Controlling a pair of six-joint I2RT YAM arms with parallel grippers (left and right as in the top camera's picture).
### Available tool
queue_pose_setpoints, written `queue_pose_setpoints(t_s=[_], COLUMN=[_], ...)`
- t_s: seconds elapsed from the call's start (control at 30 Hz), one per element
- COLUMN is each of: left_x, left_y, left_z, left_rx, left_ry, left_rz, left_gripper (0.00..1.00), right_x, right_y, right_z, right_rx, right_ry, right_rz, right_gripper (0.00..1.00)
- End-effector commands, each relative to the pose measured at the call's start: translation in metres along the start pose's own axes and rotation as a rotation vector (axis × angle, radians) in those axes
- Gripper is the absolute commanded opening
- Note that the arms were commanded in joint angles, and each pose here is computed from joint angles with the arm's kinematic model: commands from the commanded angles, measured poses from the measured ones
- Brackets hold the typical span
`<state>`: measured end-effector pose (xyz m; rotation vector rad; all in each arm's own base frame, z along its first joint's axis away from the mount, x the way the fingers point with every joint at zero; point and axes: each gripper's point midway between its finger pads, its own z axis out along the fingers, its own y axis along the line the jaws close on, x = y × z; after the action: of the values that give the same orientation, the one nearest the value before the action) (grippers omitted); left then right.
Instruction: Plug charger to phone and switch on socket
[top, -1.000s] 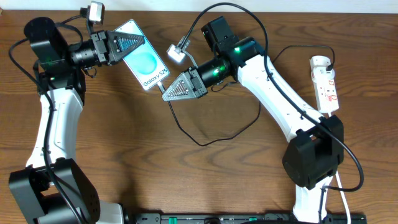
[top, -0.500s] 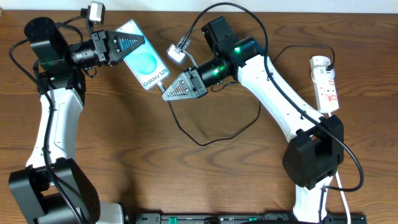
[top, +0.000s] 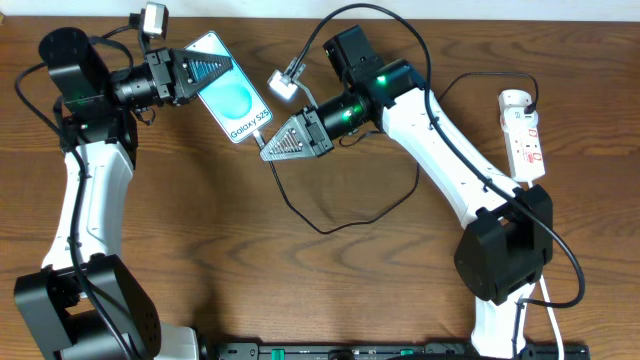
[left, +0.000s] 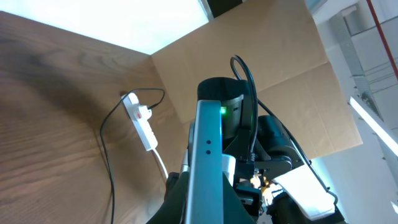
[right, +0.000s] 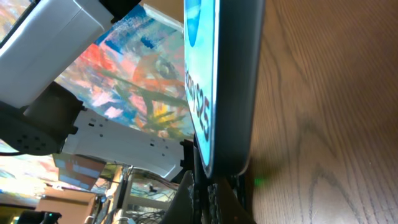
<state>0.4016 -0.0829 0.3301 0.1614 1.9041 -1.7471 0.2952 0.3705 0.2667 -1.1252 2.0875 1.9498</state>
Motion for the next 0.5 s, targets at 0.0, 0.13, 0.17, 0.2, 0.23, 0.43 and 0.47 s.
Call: queue_pose_setpoints(t_s=[0.0,0.13,0.17,0.2,0.23,0.43,0.47], left_x=[0.006,0.008,0.008,0.008,0.008,0.008,0.008], left_y=[-0.012,-0.013,-0.013,-0.013,-0.013,-0.013,-0.013], left_z=[0.008,0.01,0.01,0.01,0.01,0.01,0.01], left_rx=[0.031,0.034,0.034,0.034,0.034,0.034,0.034], left_ry=[0.047,0.053,0.053,0.053,0.053,0.053,0.053], left_rz=[0.024,0.027,0.027,0.027,0.027,0.025,0.022], left_gripper=[0.07,0.07,0.08,0.07,0.07,0.07,0.07], right_x=[-0.01,-0.01,-0.011,-0.011,-0.011,-0.013,-0.013], right_y=[0.009,0.009,0.009,0.008,0.008,0.005,0.005], right_z=[-0.007,-0.009,-0.01,-0.011,-0.012,-0.019,-0.019], right_rx=[-0.032,-0.033,-0.032,-0.031,-0.029,-0.021,-0.021], right_ry=[-0.024,-0.029,-0.03,-0.033,-0.035,-0.047,-0.048], right_rz=[0.0,0.002,0.006,0.007,0.007,0.013,0.014], right_gripper=[0.01,0.01,0.01,0.01,0.01,0.01,0.01])
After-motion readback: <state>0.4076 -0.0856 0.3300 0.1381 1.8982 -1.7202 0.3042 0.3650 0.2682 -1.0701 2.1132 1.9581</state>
